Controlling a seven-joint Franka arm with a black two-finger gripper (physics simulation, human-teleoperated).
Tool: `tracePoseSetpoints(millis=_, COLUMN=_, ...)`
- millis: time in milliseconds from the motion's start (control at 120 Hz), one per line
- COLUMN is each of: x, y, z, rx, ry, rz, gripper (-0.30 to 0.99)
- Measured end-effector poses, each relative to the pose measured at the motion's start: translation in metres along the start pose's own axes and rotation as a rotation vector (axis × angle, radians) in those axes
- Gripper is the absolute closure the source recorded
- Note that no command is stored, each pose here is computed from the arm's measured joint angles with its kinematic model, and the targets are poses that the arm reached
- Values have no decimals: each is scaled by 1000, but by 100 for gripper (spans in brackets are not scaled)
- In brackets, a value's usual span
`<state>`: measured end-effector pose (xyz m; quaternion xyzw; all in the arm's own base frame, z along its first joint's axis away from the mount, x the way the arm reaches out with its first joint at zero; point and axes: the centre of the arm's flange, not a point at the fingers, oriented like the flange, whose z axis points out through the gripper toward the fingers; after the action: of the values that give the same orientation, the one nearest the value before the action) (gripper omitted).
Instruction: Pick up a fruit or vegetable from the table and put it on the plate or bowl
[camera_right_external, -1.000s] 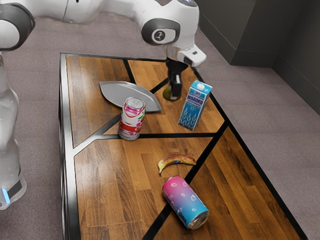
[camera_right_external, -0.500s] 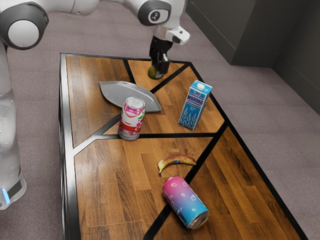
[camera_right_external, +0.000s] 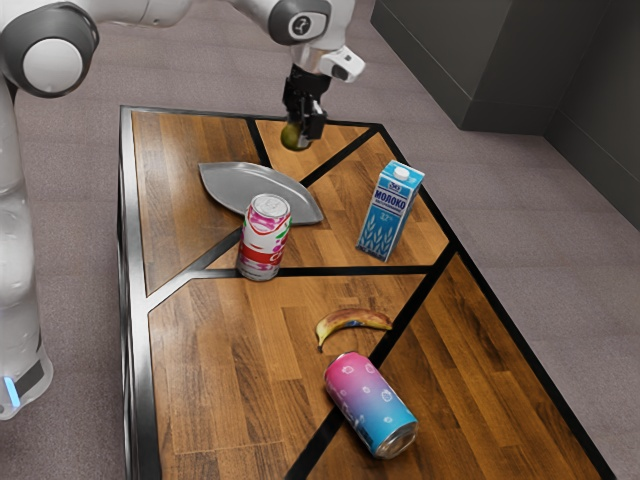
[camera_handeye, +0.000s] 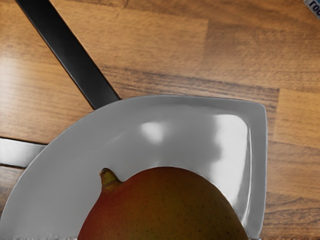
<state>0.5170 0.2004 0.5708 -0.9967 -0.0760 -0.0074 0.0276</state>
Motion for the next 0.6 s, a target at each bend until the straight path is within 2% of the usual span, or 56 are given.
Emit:
tracePoseSetpoints(millis=92, x=-1, y=-2, z=2, rx=-6, ry=-9, rz=-3, gripper=22)
tracePoseSetpoints(millis=208, x=-3, y=-2, z=3, rx=-12, ry=-19, rz=-4, gripper=10)
tracePoseSetpoints(millis=358, x=-3, y=0, z=3, rx=-15, ry=-23, rz=2, gripper=3)
tracePoseSetpoints(millis=600, x=-5, y=1, z=-4, rx=-18, ry=-14, rz=6, gripper=1)
